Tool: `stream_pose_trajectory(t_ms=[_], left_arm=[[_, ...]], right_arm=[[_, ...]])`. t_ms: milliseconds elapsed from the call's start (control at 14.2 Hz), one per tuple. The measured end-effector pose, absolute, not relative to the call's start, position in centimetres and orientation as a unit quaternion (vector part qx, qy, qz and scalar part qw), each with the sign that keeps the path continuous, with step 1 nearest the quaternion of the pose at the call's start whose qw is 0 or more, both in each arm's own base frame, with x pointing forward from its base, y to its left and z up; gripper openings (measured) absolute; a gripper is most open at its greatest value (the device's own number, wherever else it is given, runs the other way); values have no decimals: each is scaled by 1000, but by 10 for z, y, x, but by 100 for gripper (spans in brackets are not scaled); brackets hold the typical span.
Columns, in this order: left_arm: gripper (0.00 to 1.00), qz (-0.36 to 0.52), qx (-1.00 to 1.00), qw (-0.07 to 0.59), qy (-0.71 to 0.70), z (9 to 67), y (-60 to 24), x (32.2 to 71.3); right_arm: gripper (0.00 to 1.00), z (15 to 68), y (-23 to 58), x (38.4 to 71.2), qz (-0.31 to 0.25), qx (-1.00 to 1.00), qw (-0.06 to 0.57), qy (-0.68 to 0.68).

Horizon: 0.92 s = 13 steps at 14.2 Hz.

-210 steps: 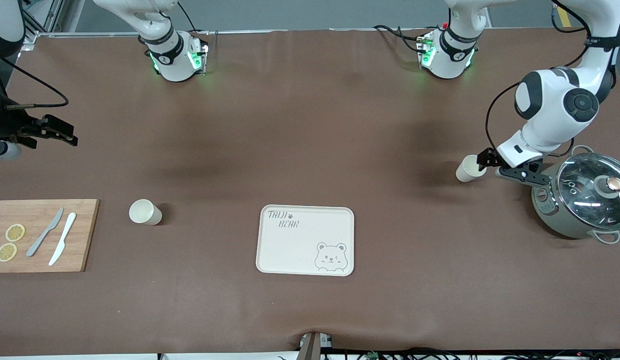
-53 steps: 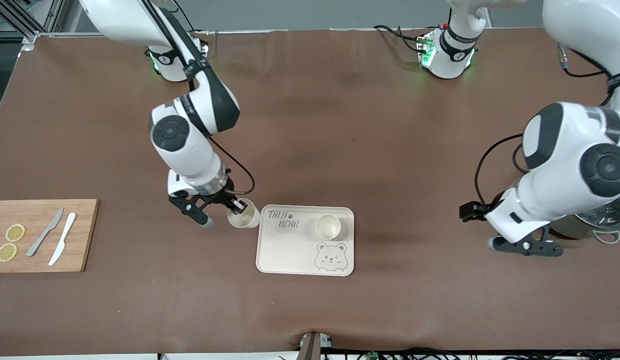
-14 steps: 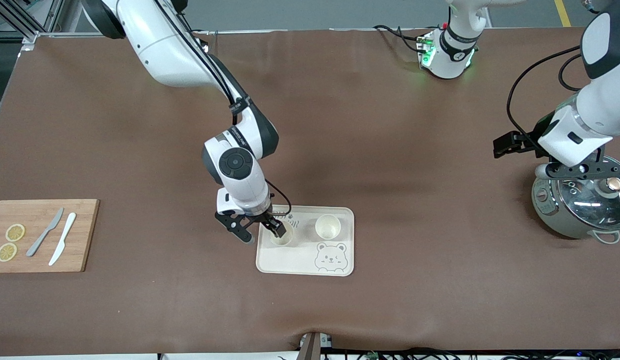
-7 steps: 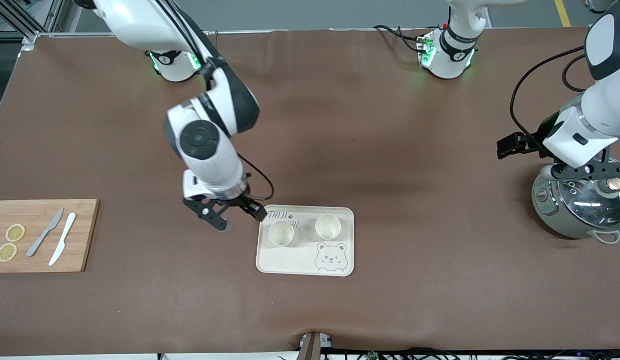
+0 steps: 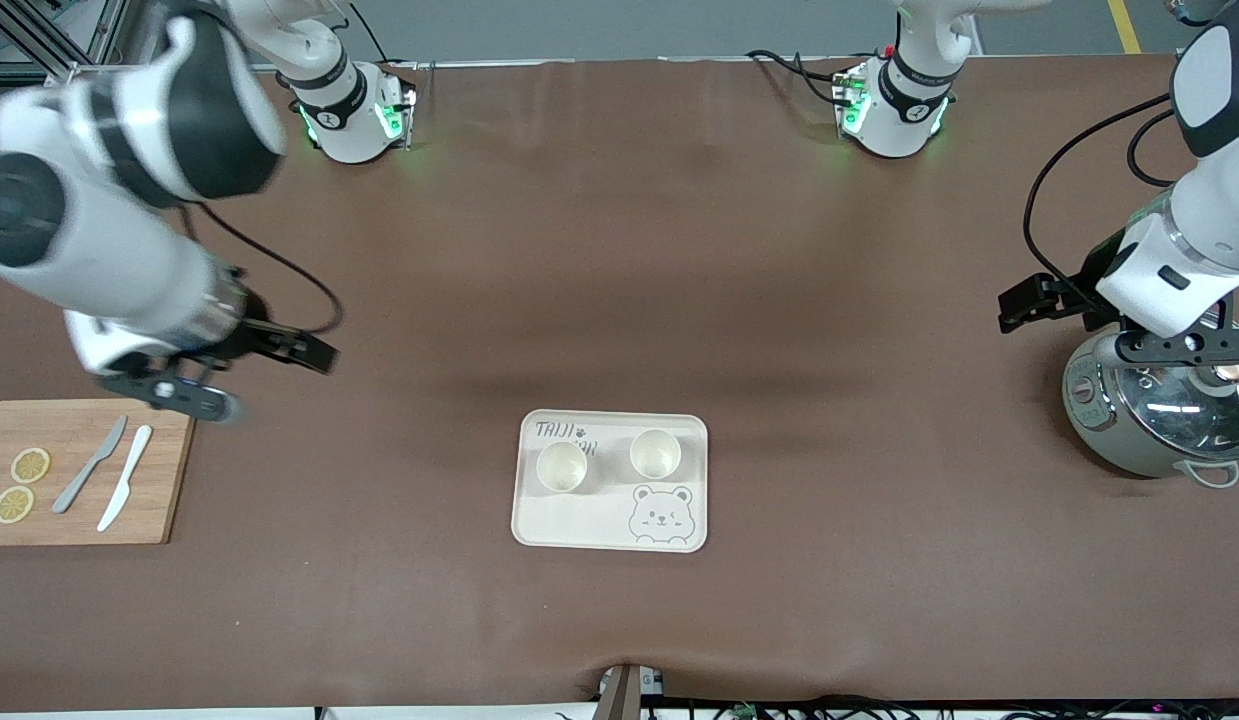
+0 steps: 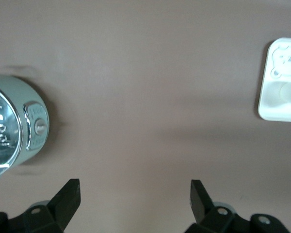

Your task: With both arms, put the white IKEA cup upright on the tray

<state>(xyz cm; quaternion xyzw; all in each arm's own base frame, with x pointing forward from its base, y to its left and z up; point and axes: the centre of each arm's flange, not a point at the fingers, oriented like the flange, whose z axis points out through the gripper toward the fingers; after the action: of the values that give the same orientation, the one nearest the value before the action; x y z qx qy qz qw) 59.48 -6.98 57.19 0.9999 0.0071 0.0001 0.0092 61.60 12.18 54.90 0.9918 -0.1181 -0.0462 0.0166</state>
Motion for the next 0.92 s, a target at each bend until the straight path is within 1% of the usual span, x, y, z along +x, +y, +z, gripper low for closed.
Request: stream_pose_trajectory(t_ms=[141, 494, 706, 918], left_arm=[[100, 10, 1000, 10, 4, 576, -72, 596], [100, 14, 999, 11, -32, 576, -79, 595], [100, 12, 998, 10, -65, 574, -76, 595], [100, 10, 998, 10, -66, 574, -76, 595]], right_arm=[[100, 563, 82, 608, -47, 995, 12, -88], [100, 565, 3, 587, -46, 998, 3, -51], [100, 553, -1, 571, -20, 999, 0, -49], [100, 547, 1, 558, -18, 999, 1, -46]])
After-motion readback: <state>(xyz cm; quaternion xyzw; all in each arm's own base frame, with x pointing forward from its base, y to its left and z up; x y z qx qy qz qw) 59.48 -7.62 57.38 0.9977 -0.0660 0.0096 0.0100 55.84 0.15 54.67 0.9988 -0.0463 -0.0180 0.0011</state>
